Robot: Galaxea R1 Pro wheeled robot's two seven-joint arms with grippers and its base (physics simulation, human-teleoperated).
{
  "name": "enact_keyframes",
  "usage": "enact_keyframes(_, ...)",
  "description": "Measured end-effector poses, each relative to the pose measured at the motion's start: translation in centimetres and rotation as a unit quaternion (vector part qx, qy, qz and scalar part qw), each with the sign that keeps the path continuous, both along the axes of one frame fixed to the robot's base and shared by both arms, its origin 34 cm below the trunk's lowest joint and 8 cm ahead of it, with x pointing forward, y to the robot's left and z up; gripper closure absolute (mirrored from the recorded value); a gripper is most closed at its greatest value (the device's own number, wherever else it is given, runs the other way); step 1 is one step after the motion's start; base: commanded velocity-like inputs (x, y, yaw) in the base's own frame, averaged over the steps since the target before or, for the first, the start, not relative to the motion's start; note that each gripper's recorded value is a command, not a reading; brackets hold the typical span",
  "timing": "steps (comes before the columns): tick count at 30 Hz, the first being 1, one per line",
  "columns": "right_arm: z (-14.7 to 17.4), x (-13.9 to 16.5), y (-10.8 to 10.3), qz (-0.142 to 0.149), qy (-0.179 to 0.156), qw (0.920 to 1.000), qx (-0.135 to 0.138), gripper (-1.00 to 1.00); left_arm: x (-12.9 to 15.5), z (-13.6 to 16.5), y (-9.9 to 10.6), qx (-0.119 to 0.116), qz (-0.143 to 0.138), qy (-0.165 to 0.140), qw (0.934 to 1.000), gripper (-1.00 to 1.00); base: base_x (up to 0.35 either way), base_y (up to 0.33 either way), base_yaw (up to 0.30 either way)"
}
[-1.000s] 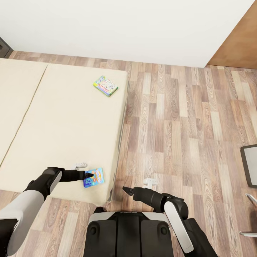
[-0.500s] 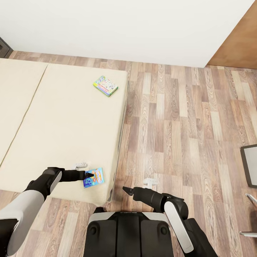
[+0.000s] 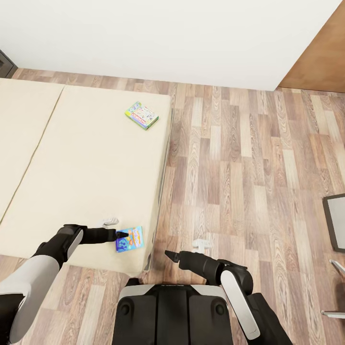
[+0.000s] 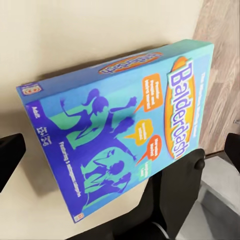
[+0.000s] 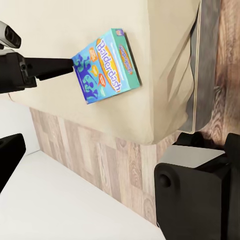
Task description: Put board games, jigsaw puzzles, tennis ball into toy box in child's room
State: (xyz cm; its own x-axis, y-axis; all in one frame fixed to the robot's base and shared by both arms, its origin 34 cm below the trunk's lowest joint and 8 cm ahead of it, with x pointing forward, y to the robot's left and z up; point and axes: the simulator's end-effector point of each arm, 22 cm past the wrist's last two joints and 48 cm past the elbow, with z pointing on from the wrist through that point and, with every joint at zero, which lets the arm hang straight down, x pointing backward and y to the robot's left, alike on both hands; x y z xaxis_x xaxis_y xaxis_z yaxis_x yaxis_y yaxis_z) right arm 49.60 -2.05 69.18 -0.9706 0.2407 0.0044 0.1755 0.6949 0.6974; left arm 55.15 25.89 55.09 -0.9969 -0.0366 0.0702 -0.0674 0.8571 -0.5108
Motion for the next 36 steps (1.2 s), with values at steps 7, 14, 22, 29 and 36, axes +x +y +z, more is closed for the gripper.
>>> enact_keyframes(7,0.0,0.0,0.0,0.000,0.000,1.0000,0.000,-1.00,0.0,0.1,-0.1,-0.003,0.000,0.000,1.0000,-1.00,0.000,0.000,0.000)
enact_keyframes(14,0.0,0.0,0.0,0.000,0.000,1.0000,0.000,-1.00,0.0,0.1,-0.2,-0.004,0.001,0.000,1.0000,-1.00,0.000,0.000,0.000)
enact_keyframes(22,0.0,0.0,0.0,0.000,0.000,1.0000,0.000,-1.00,0.0,0.1,-0.2,-0.005,0.001,-0.001,1.0000,-1.00,0.000,0.000,0.000)
enact_keyframes(29,0.0,0.0,0.0,0.000,0.000,1.0000,0.000,-1.00,0.1,0.2,-0.8,-0.013,0.002,-0.001,0.9999,-1.00,0.000,0.000,0.000)
enact_keyframes(36,0.0,0.0,0.0,0.000,0.000,1.0000,0.000,-1.00,0.1,0.4,-2.0,-0.026,0.003,-0.002,0.9996,-1.00,0.000,0.000,0.000)
